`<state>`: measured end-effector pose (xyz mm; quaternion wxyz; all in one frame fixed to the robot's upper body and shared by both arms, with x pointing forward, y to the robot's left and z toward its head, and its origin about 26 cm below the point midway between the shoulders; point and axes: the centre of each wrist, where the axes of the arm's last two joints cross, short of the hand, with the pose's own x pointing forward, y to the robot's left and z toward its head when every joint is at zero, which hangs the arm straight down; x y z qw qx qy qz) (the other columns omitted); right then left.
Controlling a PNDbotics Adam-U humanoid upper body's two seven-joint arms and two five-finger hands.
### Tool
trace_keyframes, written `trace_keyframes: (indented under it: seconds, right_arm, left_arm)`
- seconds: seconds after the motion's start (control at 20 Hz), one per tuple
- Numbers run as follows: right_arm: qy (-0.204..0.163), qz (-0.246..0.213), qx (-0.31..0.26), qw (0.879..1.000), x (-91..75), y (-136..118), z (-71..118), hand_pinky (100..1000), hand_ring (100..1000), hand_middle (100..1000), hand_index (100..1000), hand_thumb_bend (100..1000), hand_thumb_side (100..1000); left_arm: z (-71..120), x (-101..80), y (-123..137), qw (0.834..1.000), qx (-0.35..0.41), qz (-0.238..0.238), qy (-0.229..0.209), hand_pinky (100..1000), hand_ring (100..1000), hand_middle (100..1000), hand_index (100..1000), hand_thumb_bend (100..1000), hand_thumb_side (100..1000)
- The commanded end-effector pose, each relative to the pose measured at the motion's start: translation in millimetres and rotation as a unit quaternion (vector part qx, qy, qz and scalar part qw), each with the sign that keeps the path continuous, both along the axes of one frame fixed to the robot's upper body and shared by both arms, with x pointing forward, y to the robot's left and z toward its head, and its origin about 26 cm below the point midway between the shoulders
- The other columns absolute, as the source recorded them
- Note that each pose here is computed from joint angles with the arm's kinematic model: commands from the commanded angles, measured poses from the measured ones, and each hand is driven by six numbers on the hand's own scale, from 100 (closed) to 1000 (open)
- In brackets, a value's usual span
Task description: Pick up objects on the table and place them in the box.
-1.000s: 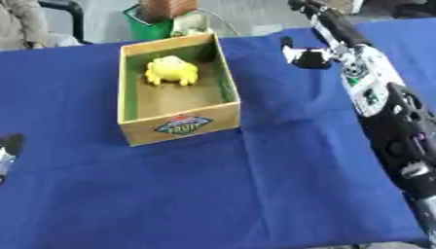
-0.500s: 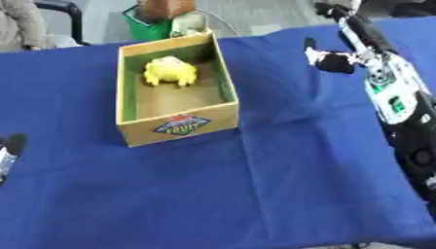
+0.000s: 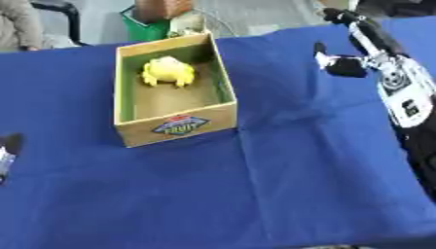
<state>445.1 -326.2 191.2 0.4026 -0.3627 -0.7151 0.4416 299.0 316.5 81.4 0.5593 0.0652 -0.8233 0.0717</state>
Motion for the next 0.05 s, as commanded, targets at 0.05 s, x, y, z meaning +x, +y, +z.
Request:
trace_keyframes:
  seconds: [0.05]
  right_arm:
    - [0.008,0.006,-0.044,0.999,-1.4,-9.9,15.9,976,932,881,994,100,225]
  left_arm:
    - [6.3,0.0,4.7,1.000,0.010,0.004,-0.008,491,411,465,623,696,216]
